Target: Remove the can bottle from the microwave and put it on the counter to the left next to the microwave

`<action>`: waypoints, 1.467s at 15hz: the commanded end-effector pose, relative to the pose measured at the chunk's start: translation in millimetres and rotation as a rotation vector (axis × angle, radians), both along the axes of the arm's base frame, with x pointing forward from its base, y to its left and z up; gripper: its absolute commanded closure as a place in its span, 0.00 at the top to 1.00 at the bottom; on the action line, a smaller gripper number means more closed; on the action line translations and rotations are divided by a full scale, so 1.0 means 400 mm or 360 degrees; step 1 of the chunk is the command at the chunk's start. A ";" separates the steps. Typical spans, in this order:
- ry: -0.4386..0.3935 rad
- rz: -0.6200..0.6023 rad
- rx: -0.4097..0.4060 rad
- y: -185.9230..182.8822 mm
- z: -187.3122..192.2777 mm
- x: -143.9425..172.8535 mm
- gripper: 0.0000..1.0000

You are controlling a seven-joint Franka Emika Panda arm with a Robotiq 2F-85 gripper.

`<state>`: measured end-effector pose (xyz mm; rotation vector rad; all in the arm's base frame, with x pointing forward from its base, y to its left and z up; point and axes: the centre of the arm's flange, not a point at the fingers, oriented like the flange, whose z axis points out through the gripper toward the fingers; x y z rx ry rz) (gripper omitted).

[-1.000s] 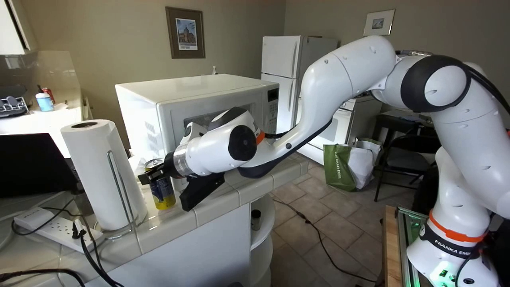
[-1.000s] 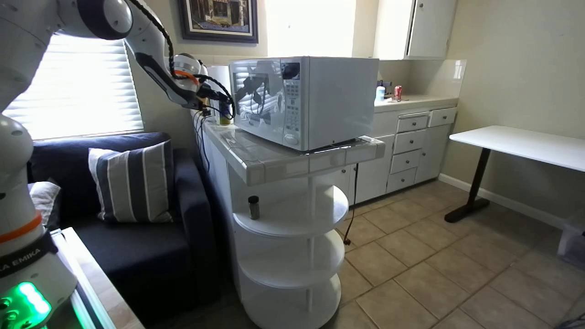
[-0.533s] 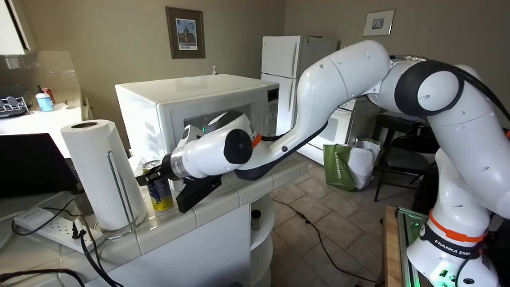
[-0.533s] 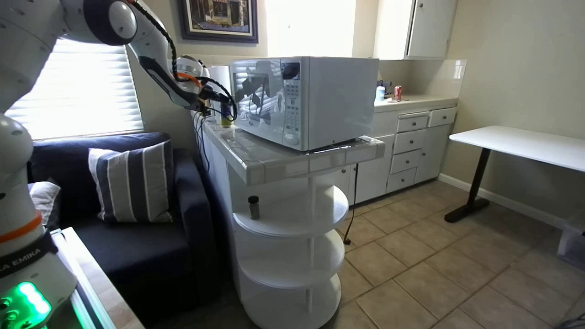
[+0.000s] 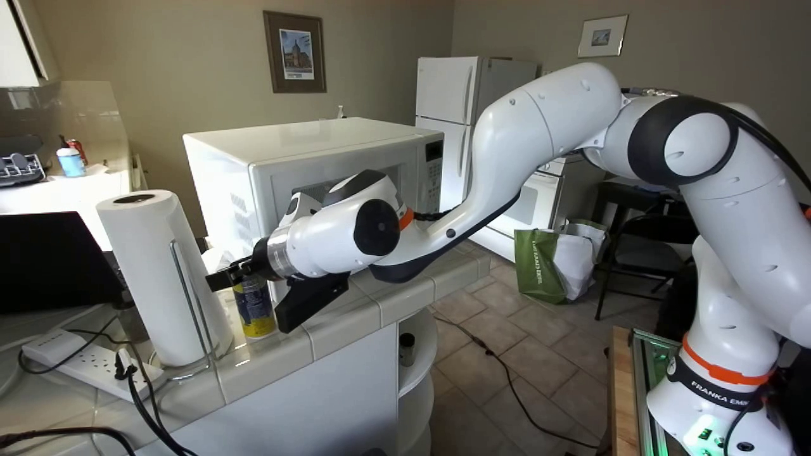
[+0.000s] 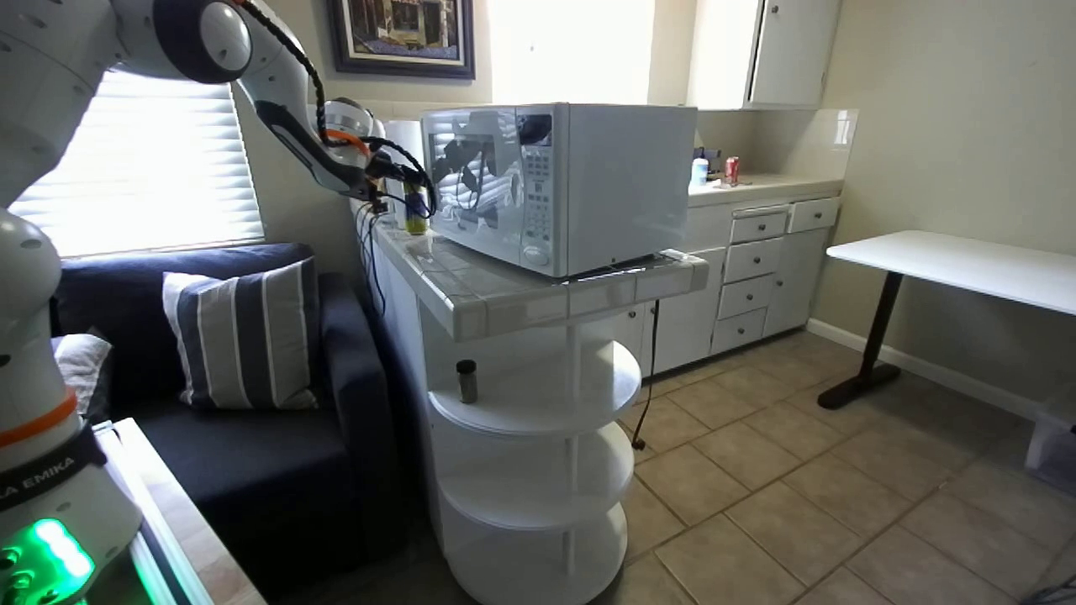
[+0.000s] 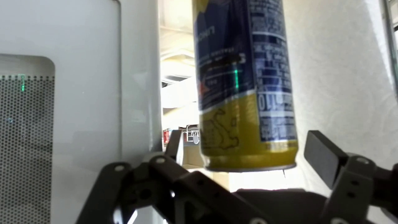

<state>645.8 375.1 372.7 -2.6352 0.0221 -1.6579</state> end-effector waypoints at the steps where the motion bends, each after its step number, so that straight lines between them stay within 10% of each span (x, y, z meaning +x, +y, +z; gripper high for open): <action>1: 0.0051 -0.0021 0.0029 0.000 0.022 -0.024 1.00; 19: 0.0851 -0.0074 0.0195 -0.004 0.172 -0.247 1.00; 22: 0.1011 0.0168 0.0217 -0.061 0.267 -0.324 1.00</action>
